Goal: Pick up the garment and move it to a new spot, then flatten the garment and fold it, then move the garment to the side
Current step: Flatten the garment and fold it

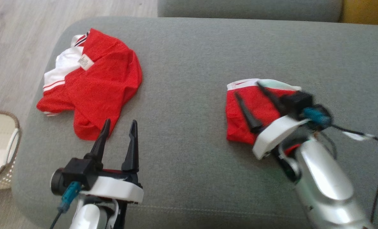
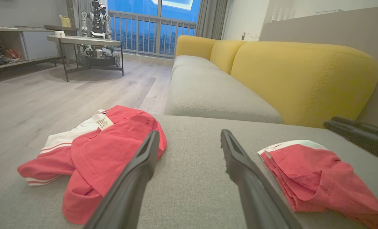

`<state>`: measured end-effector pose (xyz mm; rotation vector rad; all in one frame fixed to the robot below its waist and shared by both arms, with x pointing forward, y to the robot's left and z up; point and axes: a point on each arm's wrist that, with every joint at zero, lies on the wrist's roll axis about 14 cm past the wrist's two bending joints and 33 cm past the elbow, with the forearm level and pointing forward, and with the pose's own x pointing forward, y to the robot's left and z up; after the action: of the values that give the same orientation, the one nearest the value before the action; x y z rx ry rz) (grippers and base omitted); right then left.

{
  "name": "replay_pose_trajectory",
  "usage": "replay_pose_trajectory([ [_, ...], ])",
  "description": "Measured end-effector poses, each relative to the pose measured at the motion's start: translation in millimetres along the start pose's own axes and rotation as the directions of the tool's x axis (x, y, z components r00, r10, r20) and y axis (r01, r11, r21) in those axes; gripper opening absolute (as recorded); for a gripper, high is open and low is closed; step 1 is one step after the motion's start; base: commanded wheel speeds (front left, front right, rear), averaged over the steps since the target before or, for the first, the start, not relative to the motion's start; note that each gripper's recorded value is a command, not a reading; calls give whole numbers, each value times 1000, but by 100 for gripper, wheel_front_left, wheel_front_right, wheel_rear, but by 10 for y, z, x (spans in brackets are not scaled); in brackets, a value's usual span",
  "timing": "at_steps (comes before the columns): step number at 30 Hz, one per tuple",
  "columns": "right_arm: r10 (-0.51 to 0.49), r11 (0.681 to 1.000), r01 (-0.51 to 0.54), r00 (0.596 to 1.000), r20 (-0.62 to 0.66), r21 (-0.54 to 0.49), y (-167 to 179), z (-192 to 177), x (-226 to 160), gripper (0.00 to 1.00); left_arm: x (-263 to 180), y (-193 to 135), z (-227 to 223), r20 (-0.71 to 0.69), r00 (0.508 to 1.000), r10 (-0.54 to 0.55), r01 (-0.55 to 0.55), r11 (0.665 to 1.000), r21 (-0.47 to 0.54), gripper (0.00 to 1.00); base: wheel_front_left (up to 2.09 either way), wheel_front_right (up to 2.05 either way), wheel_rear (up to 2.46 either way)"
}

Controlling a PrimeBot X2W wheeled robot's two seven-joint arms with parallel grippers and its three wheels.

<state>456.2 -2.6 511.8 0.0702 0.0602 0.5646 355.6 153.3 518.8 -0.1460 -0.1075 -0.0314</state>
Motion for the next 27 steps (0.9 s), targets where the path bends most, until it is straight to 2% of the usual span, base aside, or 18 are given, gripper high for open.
replay_pose_trajectory([
  [4, -123, 992, 127, 986, 116, -25, -389, 317, -176, 100, 36, -35, 80, 27, 1000, -14, 14, 1000, 3, 100, 0, 0, 0],
  [11, -276, 951, 303, 918, 284, -55, -831, 635, -677, 100, 84, -87, 237, 78, 997, -28, 28, 1000, 4, 100, 0, 0, 0],
  [20, -424, 901, 434, 879, 218, 4, -1098, 225, -1275, 100, 65, -139, 279, 93, 995, -29, 28, 1000, 8, 100, 0, 0, 0],
  [27, -434, 897, 442, 877, 208, 11, -1105, 175, -1314, 100, -5, -130, 191, 64, 998, -20, 19, 1000, 20, 100, 0, 0, 0],
])
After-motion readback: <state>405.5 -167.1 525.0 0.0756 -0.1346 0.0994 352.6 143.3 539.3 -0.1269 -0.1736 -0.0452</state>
